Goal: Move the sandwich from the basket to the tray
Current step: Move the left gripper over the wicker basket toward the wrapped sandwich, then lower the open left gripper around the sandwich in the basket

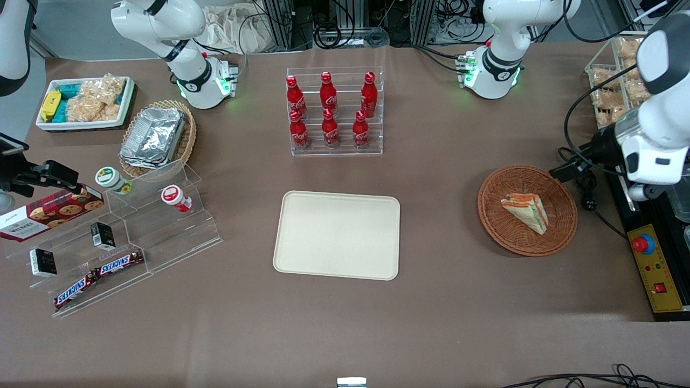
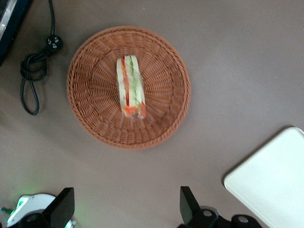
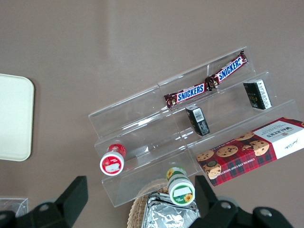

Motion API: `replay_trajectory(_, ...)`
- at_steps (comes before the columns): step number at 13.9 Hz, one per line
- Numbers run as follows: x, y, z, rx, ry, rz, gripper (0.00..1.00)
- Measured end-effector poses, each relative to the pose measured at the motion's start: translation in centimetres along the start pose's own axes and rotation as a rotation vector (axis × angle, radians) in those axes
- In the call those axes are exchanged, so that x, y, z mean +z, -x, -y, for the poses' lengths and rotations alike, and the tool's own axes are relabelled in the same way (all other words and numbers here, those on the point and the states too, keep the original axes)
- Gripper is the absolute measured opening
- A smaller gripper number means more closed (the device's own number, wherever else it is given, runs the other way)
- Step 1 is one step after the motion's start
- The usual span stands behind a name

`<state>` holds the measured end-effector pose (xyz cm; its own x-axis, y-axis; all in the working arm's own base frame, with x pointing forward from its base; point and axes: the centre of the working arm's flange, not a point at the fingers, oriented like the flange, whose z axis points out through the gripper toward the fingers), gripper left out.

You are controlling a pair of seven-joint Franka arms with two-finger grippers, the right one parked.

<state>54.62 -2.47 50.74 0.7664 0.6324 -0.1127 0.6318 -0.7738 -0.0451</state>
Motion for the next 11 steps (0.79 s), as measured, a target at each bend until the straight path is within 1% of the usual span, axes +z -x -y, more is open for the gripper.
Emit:
replay_trajectory(3,4.6,-0.4,0.4,-0.041,-0.021,-0.035,1.00)
replay_trajectory(5,8.0,-0.4,0.7,-0.067,-0.017,-0.061,1.00)
replay_trajectory(7,11.2,-0.1,1.0,-0.084,-0.005,-0.079,1.00)
replay_trajectory(8,12.5,0.1,1.2,-0.089,-0.007,-0.086,1.00)
replay_trajectory(11,15.0,-0.2,1.2,-0.118,-0.031,-0.111,1.00)
